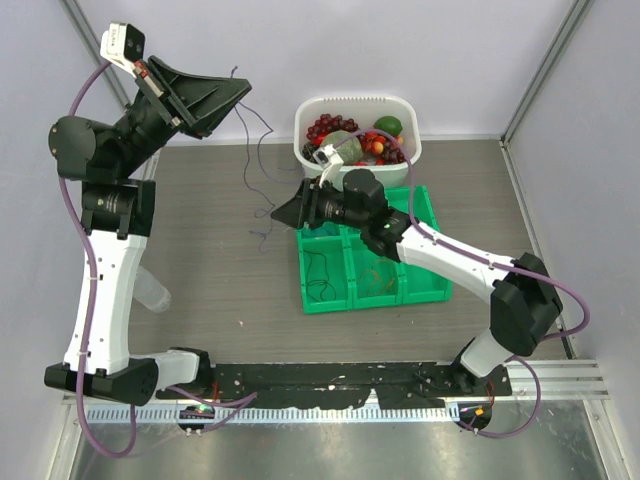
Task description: Untangle the cables
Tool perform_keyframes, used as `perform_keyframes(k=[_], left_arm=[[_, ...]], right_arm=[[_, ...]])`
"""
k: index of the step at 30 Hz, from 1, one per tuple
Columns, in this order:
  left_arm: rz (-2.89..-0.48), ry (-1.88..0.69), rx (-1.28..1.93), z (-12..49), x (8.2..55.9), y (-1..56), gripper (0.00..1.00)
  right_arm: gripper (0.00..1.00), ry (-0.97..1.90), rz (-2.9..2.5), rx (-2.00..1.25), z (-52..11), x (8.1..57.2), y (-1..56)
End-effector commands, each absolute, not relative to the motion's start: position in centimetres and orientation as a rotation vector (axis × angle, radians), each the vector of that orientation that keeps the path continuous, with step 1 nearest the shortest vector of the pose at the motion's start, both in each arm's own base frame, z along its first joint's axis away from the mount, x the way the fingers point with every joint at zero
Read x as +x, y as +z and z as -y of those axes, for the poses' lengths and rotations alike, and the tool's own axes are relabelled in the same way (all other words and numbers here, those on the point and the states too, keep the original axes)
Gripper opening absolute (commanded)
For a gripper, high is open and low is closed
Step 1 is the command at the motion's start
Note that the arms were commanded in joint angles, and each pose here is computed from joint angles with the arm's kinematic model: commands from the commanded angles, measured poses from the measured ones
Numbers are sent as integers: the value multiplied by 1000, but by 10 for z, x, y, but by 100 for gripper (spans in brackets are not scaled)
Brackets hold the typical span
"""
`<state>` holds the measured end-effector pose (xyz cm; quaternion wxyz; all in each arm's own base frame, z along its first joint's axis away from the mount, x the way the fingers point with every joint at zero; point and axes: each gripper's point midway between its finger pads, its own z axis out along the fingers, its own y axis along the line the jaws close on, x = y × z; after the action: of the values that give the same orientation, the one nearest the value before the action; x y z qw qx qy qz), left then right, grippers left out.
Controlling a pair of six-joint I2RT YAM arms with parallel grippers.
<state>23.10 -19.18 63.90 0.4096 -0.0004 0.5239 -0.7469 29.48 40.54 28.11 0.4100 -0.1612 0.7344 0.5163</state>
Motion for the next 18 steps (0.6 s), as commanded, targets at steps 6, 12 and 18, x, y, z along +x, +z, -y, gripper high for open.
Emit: perform_keyframes(k=[6,12,18], left_arm=[[-1274,-1871,69,189,207,649,0],[-1331,-1857,27,190,212,639,0],[-1414,-1819,38,194,217,618,0]], right_arm=[[53,1175,-1809,-414,-396,303,311],[64,1254,-1660,-465,-346,303,351],[69,1221,-1482,-587,-323,302,430]])
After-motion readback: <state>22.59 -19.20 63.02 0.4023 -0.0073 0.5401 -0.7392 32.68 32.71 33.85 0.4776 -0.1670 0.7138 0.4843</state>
